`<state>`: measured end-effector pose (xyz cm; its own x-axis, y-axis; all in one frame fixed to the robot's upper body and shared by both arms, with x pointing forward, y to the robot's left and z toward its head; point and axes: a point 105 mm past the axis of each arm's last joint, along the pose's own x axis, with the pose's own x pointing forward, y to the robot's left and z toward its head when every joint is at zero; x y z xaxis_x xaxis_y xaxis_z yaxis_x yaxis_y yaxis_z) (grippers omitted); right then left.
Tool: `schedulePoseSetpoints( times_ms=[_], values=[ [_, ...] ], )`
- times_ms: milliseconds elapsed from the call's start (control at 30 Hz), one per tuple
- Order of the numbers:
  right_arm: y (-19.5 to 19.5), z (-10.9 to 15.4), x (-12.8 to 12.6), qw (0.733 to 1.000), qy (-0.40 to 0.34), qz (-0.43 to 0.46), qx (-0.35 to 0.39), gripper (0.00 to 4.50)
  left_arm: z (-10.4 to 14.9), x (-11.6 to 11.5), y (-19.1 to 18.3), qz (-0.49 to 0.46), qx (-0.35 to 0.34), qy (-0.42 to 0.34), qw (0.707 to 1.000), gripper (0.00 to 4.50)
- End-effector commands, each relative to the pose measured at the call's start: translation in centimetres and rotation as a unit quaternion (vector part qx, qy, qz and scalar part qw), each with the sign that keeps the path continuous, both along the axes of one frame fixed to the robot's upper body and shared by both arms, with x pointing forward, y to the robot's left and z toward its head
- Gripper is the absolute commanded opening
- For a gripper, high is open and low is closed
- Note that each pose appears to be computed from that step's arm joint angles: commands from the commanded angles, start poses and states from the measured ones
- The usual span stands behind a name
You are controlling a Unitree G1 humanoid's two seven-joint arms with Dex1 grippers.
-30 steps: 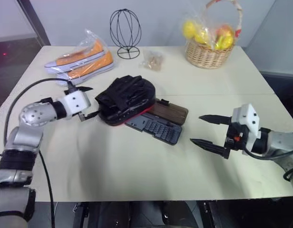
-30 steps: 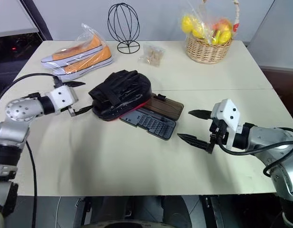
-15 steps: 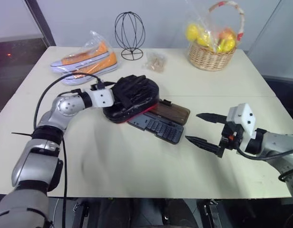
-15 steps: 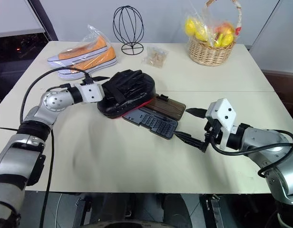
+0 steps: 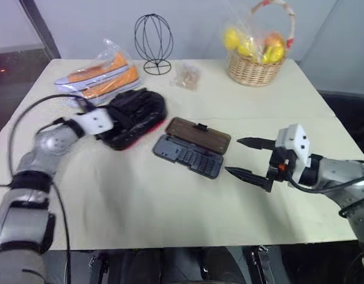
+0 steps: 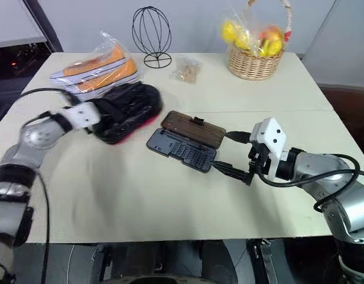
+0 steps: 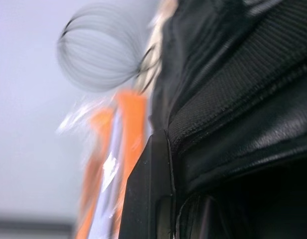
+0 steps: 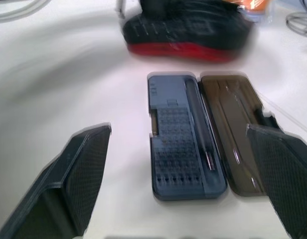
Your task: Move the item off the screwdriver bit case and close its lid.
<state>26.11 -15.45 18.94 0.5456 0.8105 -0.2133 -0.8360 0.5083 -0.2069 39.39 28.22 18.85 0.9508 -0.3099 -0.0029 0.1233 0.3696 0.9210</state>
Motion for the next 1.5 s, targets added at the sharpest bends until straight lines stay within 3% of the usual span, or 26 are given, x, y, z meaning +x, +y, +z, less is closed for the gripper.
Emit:
schedulePoseSetpoints(
  times_ms=[33,300,400,500,600,800,833,1067,1233,1367,1500],
  values=[
    [0.5,0.4,0.3,1.000,-0.017,0.020,0.003,4.50,3.2,-4.0,5.9,0.083,-0.017,-0.049,0.995,0.09],
    [0.6,-0.2,1.2,0.999,-0.010,0.037,0.004,4.50,1.7,-13.3,13.5,0.218,0.023,-0.010,0.976,0.09],
    [0.7,-0.4,1.3,0.999,-0.006,0.044,0.005,4.50,0.5,-14.8,15.5,0.260,0.015,0.006,0.965,0.09],
    [0.6,-0.4,1.4,0.999,-0.006,0.048,0.000,4.50,-0.2,-14.6,15.4,0.264,-0.011,0.008,0.965,0.09],
    [0.4,-0.3,1.6,0.999,-0.006,0.047,-0.001,4.50,-0.2,-14.2,14.4,0.241,-0.034,0.008,0.970,1.06],
    [-0.3,-0.3,1.3,0.999,-0.003,0.037,-0.004,4.50,-0.8,-15.0,14.8,0.259,-0.056,0.028,0.964,4.22],
    [-0.4,-0.4,1.3,0.999,-0.001,0.034,-0.005,4.50,-0.9,-15.5,14.9,0.261,-0.066,0.038,0.962,4.45],
    [-1.1,-0.9,1.7,1.000,0.008,0.027,-0.007,4.50,-1.5,-21.0,13.9,0.223,-0.163,0.157,0.948,4.45],
    [-1.5,-0.9,2.6,1.000,0.007,0.024,-0.013,4.50,-0.2,-23.6,11.7,0.181,-0.309,0.245,0.901,4.45],
    [-1.6,-0.5,3.3,0.999,0.000,0.029,-0.019,4.50,1.9,-23.0,5.7,0.052,-0.373,0.316,0.871,4.45],
    [-1.1,-0.4,5.4,0.999,0.011,0.028,-0.045,4.50,4.5,-19.9,-2.8,-0.120,-0.384,0.368,0.838,4.45]
  ],
)
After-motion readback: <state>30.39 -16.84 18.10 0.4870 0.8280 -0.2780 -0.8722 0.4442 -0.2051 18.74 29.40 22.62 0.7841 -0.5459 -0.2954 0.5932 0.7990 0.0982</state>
